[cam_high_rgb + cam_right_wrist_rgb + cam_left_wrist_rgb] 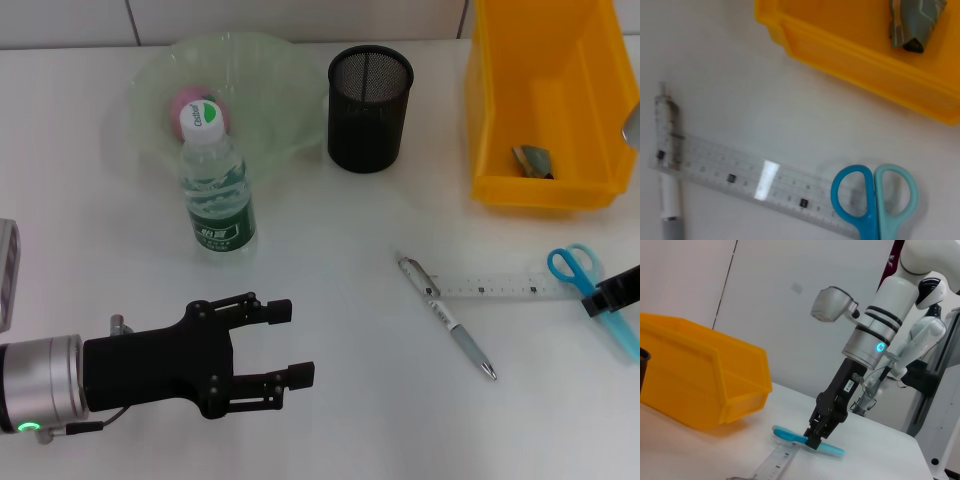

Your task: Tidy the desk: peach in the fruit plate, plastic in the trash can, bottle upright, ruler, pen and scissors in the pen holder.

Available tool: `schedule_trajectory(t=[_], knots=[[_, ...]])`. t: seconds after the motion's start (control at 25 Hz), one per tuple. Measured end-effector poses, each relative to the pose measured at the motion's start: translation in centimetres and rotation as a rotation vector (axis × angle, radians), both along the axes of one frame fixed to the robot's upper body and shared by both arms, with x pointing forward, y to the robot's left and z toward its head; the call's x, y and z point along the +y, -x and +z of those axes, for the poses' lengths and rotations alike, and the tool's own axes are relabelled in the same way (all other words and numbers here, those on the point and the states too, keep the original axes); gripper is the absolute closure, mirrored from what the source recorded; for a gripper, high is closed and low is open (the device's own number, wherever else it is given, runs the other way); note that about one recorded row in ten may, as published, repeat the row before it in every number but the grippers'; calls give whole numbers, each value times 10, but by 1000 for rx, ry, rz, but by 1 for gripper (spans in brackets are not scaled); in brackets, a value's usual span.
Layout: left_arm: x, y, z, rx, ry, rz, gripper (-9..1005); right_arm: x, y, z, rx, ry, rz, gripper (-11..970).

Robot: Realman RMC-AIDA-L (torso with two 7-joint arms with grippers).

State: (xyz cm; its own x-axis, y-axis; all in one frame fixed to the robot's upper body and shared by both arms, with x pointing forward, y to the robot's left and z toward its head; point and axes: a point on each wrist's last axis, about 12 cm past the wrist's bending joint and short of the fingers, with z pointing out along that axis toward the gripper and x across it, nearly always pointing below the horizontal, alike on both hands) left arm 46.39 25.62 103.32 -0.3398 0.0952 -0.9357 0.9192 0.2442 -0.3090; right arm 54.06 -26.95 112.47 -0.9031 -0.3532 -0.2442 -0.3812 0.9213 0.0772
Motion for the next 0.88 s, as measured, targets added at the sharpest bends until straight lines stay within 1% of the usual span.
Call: schedule_trajectory(t=[0.28,0.36,0.4,0.44,0.56,0.64,0.76,0.88], knots=[[0,1,0,0,0,2,194,-3,4,13,-53,-49,6,718],[1,1,0,0,-1,1,194,-3,6,19,-80,-97,13,712],[1,1,0,0,0,1,194,-4,8,25,-115,-190,25,710],[1,1,0,1,0,1,194,-4,8,25,-115,-190,25,707],[1,1,0,1,2,0,194,-8,9,36,-204,-368,54,699],[1,2,0,2,3,0,194,-10,7,39,-276,-474,75,694],[1,2,0,5,5,0,194,-8,0,32,-396,-621,109,686],[1,3,0,7,8,-2,194,-1,-12,19,-532,-761,141,678]])
